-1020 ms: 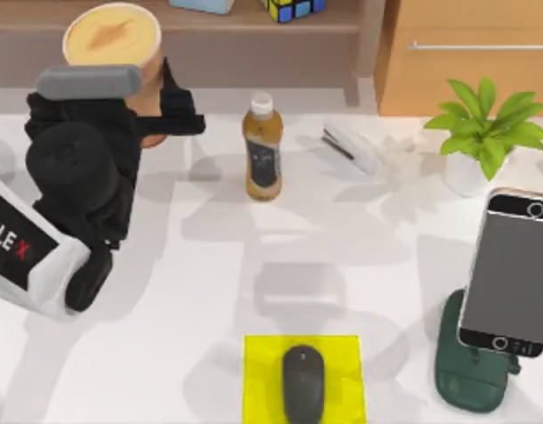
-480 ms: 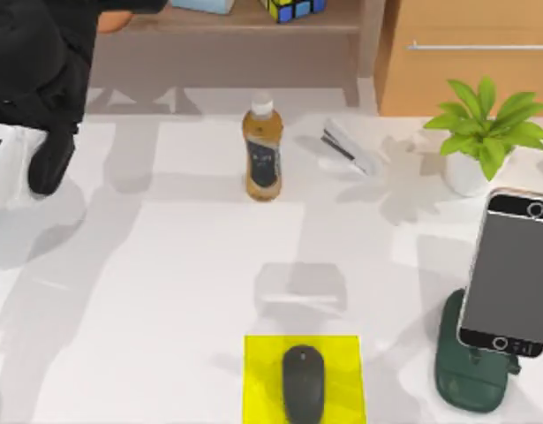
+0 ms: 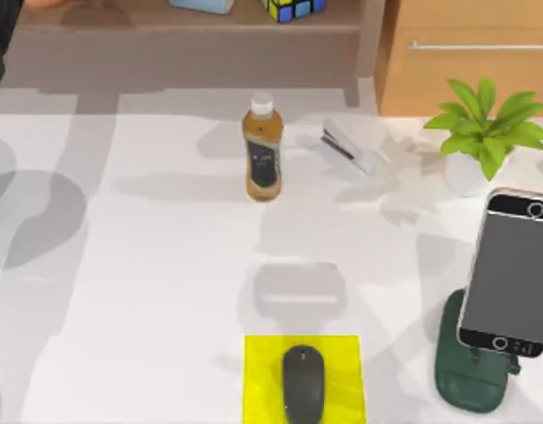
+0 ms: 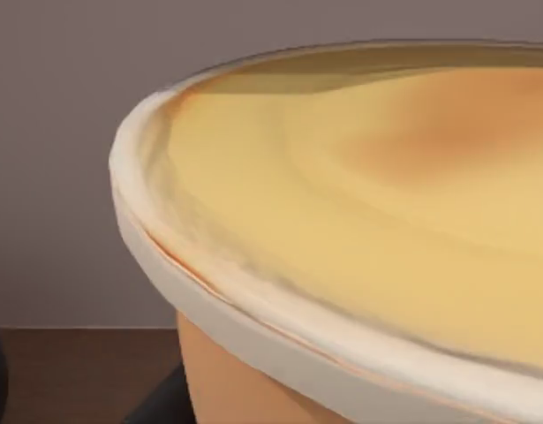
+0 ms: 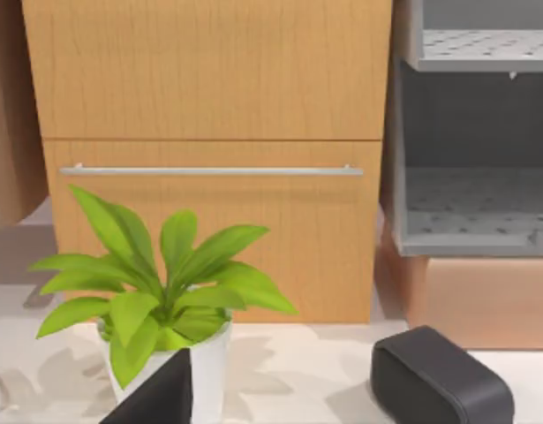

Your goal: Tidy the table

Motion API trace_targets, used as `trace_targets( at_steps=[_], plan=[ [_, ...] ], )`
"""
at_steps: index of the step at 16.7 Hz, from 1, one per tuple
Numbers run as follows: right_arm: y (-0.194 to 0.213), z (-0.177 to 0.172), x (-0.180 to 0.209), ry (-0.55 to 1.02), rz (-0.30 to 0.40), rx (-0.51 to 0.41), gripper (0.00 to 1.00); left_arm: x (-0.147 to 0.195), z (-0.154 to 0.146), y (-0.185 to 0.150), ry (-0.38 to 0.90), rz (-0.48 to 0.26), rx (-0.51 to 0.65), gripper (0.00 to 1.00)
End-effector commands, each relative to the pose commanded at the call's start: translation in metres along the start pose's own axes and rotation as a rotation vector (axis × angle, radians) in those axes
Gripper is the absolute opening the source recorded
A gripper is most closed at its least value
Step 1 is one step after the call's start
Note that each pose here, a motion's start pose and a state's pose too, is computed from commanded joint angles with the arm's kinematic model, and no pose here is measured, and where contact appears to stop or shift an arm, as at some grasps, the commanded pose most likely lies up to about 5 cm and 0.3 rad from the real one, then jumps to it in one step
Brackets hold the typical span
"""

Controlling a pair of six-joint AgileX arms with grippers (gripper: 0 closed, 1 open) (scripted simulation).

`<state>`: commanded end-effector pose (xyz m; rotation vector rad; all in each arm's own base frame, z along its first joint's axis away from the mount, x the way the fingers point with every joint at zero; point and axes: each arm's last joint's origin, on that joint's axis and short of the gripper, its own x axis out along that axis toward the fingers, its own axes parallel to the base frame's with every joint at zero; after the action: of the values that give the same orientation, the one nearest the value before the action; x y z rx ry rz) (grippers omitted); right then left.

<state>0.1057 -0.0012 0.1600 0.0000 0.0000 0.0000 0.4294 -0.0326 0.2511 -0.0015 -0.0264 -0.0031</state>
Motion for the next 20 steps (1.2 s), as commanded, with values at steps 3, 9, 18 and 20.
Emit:
trace_targets(
  at_steps=[3,9,18,20],
  plan=[
    [0.0,0.0,0.0,0.0,0.0,0.0,1.0,0.014,0.005,0.018,0.05,-0.006,0.0,0.0],
    [0.0,0.0,0.0,0.0,0.0,0.0,1.0,0.03,0.0,0.034,0.12,-0.024,-0.006,0.0],
    [0.0,0.0,0.0,0.0,0.0,0.0,1.0,0.029,0.002,0.033,0.115,-0.027,-0.005,0.0],
    [0.0,0.0,0.0,0.0,0.0,0.0,1.0,0.03,0.0,0.034,0.12,-0.025,-0.006,0.0]
  ],
)
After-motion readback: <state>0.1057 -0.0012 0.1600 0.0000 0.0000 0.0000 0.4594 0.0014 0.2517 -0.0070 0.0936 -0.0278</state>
